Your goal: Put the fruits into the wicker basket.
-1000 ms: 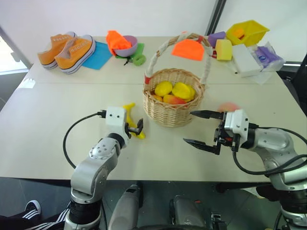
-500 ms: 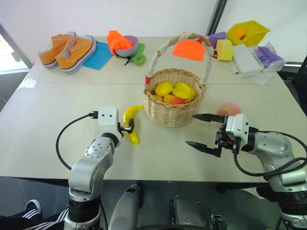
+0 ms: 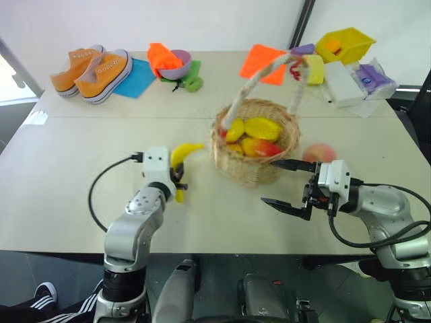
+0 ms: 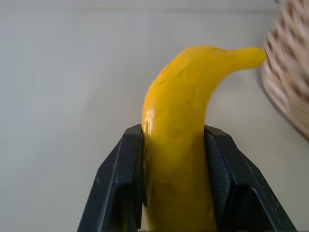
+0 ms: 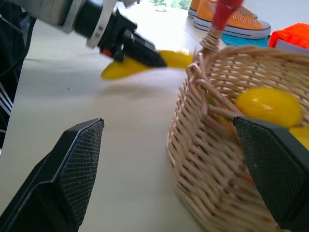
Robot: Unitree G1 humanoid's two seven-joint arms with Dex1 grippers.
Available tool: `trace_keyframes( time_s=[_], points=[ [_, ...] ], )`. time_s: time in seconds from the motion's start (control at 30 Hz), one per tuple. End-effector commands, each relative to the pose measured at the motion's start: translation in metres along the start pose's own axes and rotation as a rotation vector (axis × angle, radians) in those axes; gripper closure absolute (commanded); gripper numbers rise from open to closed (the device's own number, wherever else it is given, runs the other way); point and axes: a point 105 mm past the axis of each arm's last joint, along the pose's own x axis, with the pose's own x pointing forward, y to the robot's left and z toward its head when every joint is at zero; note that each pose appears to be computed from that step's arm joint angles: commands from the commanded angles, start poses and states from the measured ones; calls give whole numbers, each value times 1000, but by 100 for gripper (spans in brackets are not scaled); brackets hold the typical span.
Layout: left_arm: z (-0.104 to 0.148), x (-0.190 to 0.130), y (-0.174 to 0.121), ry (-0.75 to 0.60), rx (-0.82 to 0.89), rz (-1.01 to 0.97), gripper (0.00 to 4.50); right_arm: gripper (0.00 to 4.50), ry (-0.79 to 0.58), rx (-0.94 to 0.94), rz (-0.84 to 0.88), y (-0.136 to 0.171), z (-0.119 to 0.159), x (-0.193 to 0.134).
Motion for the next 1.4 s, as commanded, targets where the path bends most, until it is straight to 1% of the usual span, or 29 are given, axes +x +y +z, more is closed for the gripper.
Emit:
trace_keyframes(
  time_s=[0.03,0.13,0.17,0.23,0.33,0.4,0.47,0.5,0.53,0.6,0.67,0.77,0.83,0.97,1.13,1.23,1.33,1.4],
  points=[
    [34,-13,15,-153,40,17,332,0,-18,-31,-30,-9,9,-5],
    [45,-16,29,-202,23,48,332,0,-16,-31,-27,-8,7,-5],
    [50,-15,25,-216,23,10,332,0,-16,-30,-26,-8,7,-4],
    [59,-11,8,-247,1,-108,332,0,-18,-32,-21,-9,6,-3],
    [68,-4,-7,-271,-30,-201,332,0,-25,-34,-22,-12,6,-2],
    [71,0,-24,-243,-61,-332,332,0,-26,-35,-24,-13,6,-2],
    [71,5,-33,-216,43,-431,332,0,-28,-39,-25,-14,6,-1],
    [70,11,-32,-187,59,-455,332,0,-29,-40,-27,-14,6,-1],
    [72,17,-32,-188,84,-476,332,0,-29,-43,-29,-14,6,0],
    [79,28,-34,-191,83,-520,332,0,-30,-46,-32,-15,6,1],
    [84,41,-44,-189,71,-587,332,0,-35,-48,-36,-13,7,2],
    [91,60,-51,-203,93,-601,332,0,-37,-52,-43,-11,10,3],
    [95,70,-60,-196,66,-625,332,0,-30,-55,-51,-10,10,3],
    [93,83,-78,-166,90,-682,332,0,-15,-53,-68,-8,9,-1],
    [95,92,-102,-137,84,-760,332,0,0,-55,-106,-12,11,-14],
    [91,94,-112,-115,133,-795,332,0,23,-62,-135,-16,9,-24],
    [96,94,-116,-122,137,-817,332,0,13,-46,-163,-21,11,-30],
    [108,94,-116,-149,126,-825,332,0,10,-48,-172,-22,12,-29]
  ],
)
